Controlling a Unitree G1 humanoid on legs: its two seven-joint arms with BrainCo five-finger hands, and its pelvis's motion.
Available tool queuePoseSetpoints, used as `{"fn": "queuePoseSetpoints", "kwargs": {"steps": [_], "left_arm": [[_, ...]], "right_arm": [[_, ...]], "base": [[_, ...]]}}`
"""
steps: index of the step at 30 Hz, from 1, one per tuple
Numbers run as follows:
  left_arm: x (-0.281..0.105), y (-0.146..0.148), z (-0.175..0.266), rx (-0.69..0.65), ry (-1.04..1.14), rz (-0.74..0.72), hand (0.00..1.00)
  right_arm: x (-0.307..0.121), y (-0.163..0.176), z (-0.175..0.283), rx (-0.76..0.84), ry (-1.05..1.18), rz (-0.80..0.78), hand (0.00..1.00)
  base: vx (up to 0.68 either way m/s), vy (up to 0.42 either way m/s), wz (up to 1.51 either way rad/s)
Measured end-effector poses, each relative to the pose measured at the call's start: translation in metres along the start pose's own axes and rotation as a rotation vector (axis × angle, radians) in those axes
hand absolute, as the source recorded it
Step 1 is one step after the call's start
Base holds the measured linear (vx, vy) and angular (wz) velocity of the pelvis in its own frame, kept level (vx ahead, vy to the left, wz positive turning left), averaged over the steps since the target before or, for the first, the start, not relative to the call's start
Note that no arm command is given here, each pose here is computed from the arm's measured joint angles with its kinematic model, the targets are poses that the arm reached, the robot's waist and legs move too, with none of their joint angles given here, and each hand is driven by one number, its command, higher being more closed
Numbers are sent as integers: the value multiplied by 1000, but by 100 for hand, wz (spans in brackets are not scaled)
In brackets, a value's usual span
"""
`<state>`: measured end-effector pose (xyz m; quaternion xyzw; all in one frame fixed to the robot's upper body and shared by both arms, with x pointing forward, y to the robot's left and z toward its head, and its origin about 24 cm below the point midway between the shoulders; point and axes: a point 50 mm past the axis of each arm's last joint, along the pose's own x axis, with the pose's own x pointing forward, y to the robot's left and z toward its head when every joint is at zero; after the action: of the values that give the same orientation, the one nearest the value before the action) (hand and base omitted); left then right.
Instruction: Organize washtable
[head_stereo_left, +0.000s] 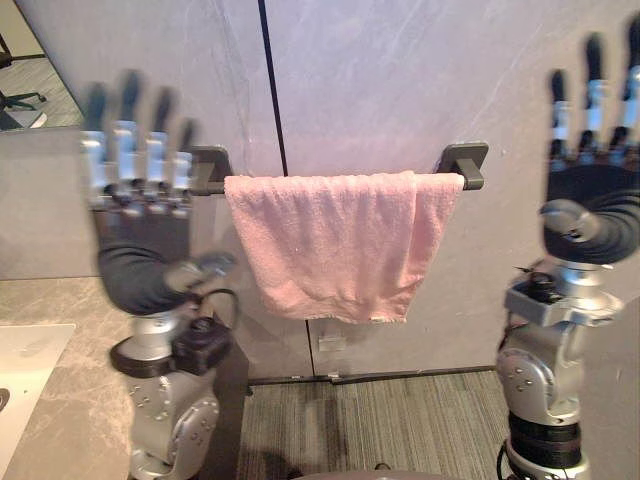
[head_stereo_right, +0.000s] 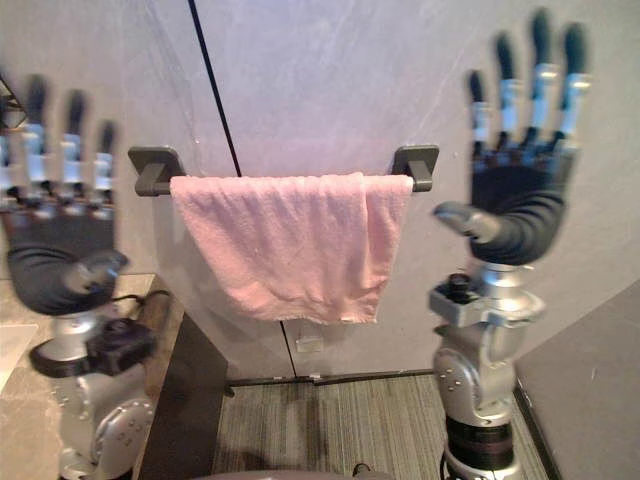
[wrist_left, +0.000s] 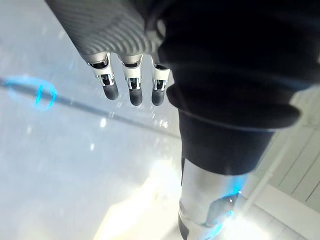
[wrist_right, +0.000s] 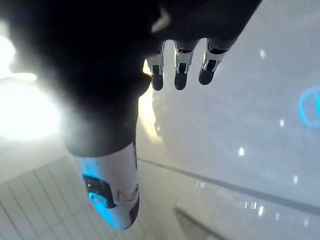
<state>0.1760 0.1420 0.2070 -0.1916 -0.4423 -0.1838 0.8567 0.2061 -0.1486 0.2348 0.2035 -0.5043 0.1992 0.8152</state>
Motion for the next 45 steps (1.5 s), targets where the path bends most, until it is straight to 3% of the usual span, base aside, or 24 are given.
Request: {"fn": "queuePoseSetpoints", "kwargs": {"steps": [5, 9, 18, 28, 38, 45], "left_arm": [[-16, -14, -40, -167, 243, -149, 0], [-30, -11, -58, -187, 373, -192, 0], [-78, 12, -88, -141, 664, -115, 0], [-109, 32, -113, 34, 862, -90, 0], [-95, 52, -131, 258, 888, -98, 0], [-84, 67, -133, 341, 867, -48, 0]], "right_arm": [[-8, 27, -27, 219, 173, 181, 0], [-18, 25, -42, 246, 299, 241, 0], [-75, 5, -75, 238, 687, 211, 0], [-124, -5, -106, 64, 993, 240, 0], [-121, -15, -121, -128, 1020, 231, 0], [-107, -33, -125, -216, 982, 146, 0]], "base": [[-24, -5, -2], [-12, -12, -3], [-5, -5, -1], [-13, -11, 0], [28, -14, 5], [-20, 1, -2]]}}
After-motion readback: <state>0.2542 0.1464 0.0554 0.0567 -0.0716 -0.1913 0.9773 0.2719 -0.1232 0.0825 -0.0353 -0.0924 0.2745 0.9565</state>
